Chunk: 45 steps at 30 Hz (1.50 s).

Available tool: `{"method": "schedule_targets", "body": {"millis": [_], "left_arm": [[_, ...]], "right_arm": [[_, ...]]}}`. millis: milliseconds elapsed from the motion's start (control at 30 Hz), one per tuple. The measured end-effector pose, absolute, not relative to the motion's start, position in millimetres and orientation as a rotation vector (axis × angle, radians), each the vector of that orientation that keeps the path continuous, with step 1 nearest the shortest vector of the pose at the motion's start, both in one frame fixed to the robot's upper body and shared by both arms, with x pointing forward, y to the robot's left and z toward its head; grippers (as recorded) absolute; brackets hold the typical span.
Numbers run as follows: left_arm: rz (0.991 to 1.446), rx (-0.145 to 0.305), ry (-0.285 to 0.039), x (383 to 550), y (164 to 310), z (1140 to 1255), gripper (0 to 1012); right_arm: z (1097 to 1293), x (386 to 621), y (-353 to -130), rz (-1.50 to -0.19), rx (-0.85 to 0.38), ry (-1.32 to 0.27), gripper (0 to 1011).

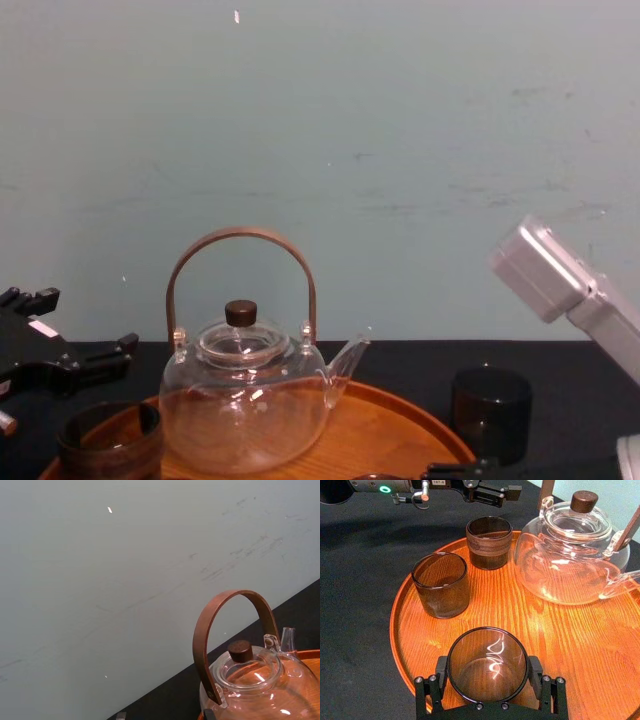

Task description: Pick up the glass from the table and place it on the tray.

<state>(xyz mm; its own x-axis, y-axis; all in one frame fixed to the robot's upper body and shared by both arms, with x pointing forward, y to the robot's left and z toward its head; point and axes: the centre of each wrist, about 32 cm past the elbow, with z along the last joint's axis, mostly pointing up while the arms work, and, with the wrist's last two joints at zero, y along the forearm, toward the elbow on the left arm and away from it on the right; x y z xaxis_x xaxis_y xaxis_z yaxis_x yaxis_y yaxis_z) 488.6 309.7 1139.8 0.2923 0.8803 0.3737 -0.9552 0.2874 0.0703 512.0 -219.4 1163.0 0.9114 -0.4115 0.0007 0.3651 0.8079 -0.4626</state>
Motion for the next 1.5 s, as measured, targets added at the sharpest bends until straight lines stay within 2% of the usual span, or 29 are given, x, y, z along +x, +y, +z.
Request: {"method": "schedule_targets", "body": {"millis": [333,667,1000,1333,1500], "left_arm": [[1.248,0.305,-0.285,488.6,309.7,1139.7,1001],[1.248,0.304,-0.285,488.6,309.7,1139.8,1001],[1.248,0.304,-0.285,488.6,309.7,1139.8,1001],[1.248,0.304,-0.285,488.6,309.7,1139.8,1001],[1.248,0.305,-0.285,488.6,309.7,1139.8,1001]], "right_arm": [[1164.4,512.3,-220.4,-0.413,-0.467,0.099,1002],[1171.3,506.1,-238.1,-0.379,-0.446,0.096,1003],[1180.4,491.5,-264.8,-0.382,-0.443,0.08,1002],[1191.8,472.2,-300.5,-0.5,-0.399,0.073,1002],[1194.4,467.2,-310.5,-0.582,-0.373,0.075,1002]]}}
